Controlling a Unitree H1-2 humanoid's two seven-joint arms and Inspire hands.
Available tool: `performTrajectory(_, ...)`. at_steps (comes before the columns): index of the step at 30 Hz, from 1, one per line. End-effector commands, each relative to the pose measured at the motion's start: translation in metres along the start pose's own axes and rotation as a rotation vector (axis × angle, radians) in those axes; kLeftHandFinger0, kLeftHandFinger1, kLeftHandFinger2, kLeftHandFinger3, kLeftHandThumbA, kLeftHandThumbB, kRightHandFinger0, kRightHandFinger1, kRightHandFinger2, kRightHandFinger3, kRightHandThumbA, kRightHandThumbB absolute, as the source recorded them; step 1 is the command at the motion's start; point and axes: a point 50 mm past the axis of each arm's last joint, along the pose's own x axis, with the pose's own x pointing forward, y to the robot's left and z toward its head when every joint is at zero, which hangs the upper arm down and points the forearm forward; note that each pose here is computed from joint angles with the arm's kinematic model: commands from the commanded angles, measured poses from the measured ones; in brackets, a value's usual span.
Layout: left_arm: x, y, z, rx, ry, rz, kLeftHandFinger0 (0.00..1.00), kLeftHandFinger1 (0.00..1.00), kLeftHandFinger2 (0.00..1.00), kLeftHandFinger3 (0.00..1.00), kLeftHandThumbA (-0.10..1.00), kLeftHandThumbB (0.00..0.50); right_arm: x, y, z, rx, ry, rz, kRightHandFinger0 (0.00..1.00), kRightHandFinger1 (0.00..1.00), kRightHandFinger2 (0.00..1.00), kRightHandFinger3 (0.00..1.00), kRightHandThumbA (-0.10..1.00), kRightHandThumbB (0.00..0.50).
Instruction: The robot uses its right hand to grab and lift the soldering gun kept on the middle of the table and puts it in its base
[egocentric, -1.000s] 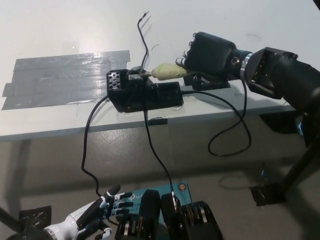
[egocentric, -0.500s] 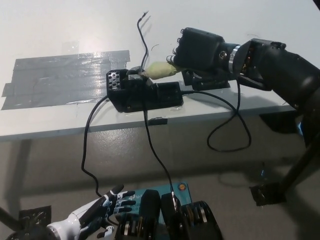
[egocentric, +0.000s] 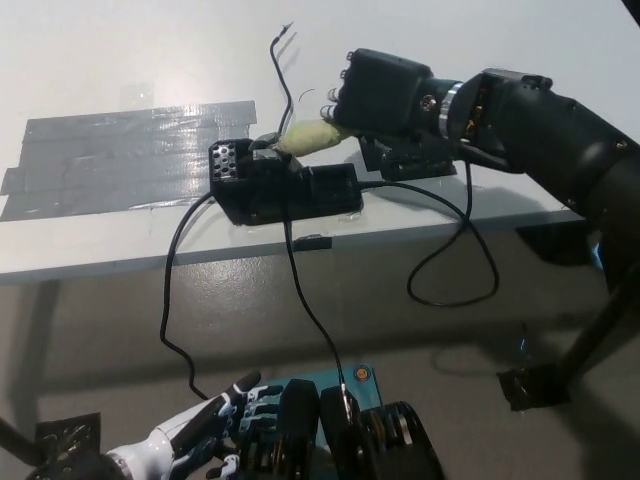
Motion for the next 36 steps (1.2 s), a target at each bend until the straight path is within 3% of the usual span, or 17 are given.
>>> performTrajectory(1, 0.001, 0.002, 0.013, 0.019, -0.024, 0.002, 1.00, 1.00, 1.00, 1.00, 1.00, 0.313, 0.020, -0.056, -0.013, -0.023, -0.014, -0.124, 0.00, 0.06, 0.51, 0.36, 0.02, 0.183)
performTrajectory(4, 0.003, 0.000, 0.014, 0.025, -0.022, -0.006, 1.00, 1.00, 1.00, 1.00, 1.00, 0.322, 0.024, -0.062, -0.012, -0.049, -0.022, -0.130, 0.00, 0.05, 0.49, 0.21, -0.02, 0.117)
performTrajectory(10, 0.006, -0.003, 0.014, 0.037, -0.019, -0.003, 1.00, 1.00, 1.00, 1.00, 1.00, 0.325, 0.039, -0.079, -0.007, -0.046, -0.006, -0.172, 0.00, 0.00, 0.44, 0.24, -0.04, 0.152)
performTrajectory(11, 0.006, -0.003, 0.015, 0.040, -0.019, -0.007, 1.00, 1.00, 1.00, 1.00, 1.00, 0.326, 0.044, -0.084, -0.004, -0.065, -0.015, -0.164, 0.00, 0.00, 0.45, 0.34, -0.10, 0.202)
performTrajectory(16, 0.006, -0.005, 0.014, 0.049, -0.015, -0.011, 1.00, 1.00, 1.00, 1.00, 1.00, 0.323, 0.052, -0.084, 0.015, -0.086, -0.051, -0.177, 0.00, 0.00, 0.37, 0.29, -0.10, 0.236)
performTrajectory(18, 0.006, -0.005, 0.014, 0.048, -0.014, -0.009, 1.00, 1.00, 1.00, 1.00, 1.00, 0.311, 0.053, -0.083, 0.019, -0.071, -0.056, -0.180, 0.00, 0.00, 0.40, 0.27, -0.10, 0.211)
performTrajectory(19, 0.006, -0.006, 0.013, 0.045, -0.012, -0.007, 1.00, 1.00, 1.00, 1.00, 1.00, 0.311, 0.055, -0.085, 0.026, 0.017, -0.053, -0.159, 0.00, 0.06, 0.45, 0.28, -0.07, 0.124)
performTrajectory(22, 0.006, -0.006, 0.012, 0.037, -0.014, -0.008, 1.00, 1.00, 1.00, 1.00, 1.00, 0.317, 0.057, -0.084, 0.032, 0.092, -0.051, -0.137, 0.00, 0.07, 0.48, 0.24, -0.10, 0.159)
performTrajectory(23, 0.006, -0.005, 0.012, 0.037, -0.013, -0.006, 1.00, 1.00, 1.00, 1.00, 1.00, 0.311, 0.058, -0.084, 0.032, 0.201, -0.007, -0.114, 0.04, 0.17, 0.65, 0.73, -0.10, 0.134)
performTrajectory(24, 0.005, -0.004, 0.012, 0.035, -0.015, -0.007, 1.00, 1.00, 1.00, 1.00, 1.00, 0.309, 0.058, -0.085, 0.032, 0.237, 0.017, -0.081, 0.01, 0.17, 0.63, 0.87, -0.10, 0.154)
performTrajectory(25, 0.004, -0.004, 0.011, 0.036, -0.011, -0.004, 1.00, 1.00, 1.00, 1.00, 1.00, 0.317, 0.061, -0.086, 0.033, 0.274, 0.079, -0.007, 0.10, 0.25, 0.65, 1.00, -0.06, 0.242)
performTrajectory(26, 0.004, -0.003, 0.010, 0.039, -0.007, -0.006, 1.00, 1.00, 1.00, 1.00, 1.00, 0.296, 0.062, -0.087, 0.033, 0.319, 0.089, 0.060, 0.65, 0.75, 1.00, 1.00, 0.06, 0.337)
performTrajectory(27, 0.004, -0.003, 0.010, 0.039, -0.006, -0.006, 1.00, 1.00, 1.00, 1.00, 1.00, 0.295, 0.061, -0.087, 0.033, 0.325, 0.091, 0.069, 0.79, 0.78, 1.00, 1.00, 0.05, 0.331)
performTrajectory(28, 0.005, -0.003, 0.011, 0.038, -0.007, -0.004, 1.00, 1.00, 1.00, 1.00, 1.00, 0.295, 0.063, -0.089, 0.033, 0.334, 0.134, 0.171, 1.00, 1.00, 1.00, 1.00, 0.24, 0.408)
performTrajectory(29, 0.004, -0.003, 0.011, 0.044, -0.008, 0.000, 1.00, 1.00, 1.00, 1.00, 1.00, 0.298, 0.064, -0.089, 0.034, 0.391, 0.211, 0.293, 1.00, 1.00, 1.00, 1.00, 0.35, 0.499)
performTrajectory(33, 0.003, -0.003, 0.010, 0.043, -0.005, 0.001, 1.00, 1.00, 1.00, 1.00, 1.00, 0.303, 0.063, -0.088, 0.038, 0.381, 0.253, 0.412, 1.00, 1.00, 1.00, 1.00, 0.57, 0.500)
performTrajectory(36, 0.003, -0.003, 0.010, 0.045, -0.004, -0.001, 1.00, 1.00, 1.00, 1.00, 1.00, 0.325, 0.060, -0.089, 0.041, 0.390, 0.272, 0.470, 1.00, 1.00, 1.00, 1.00, 0.62, 0.500)
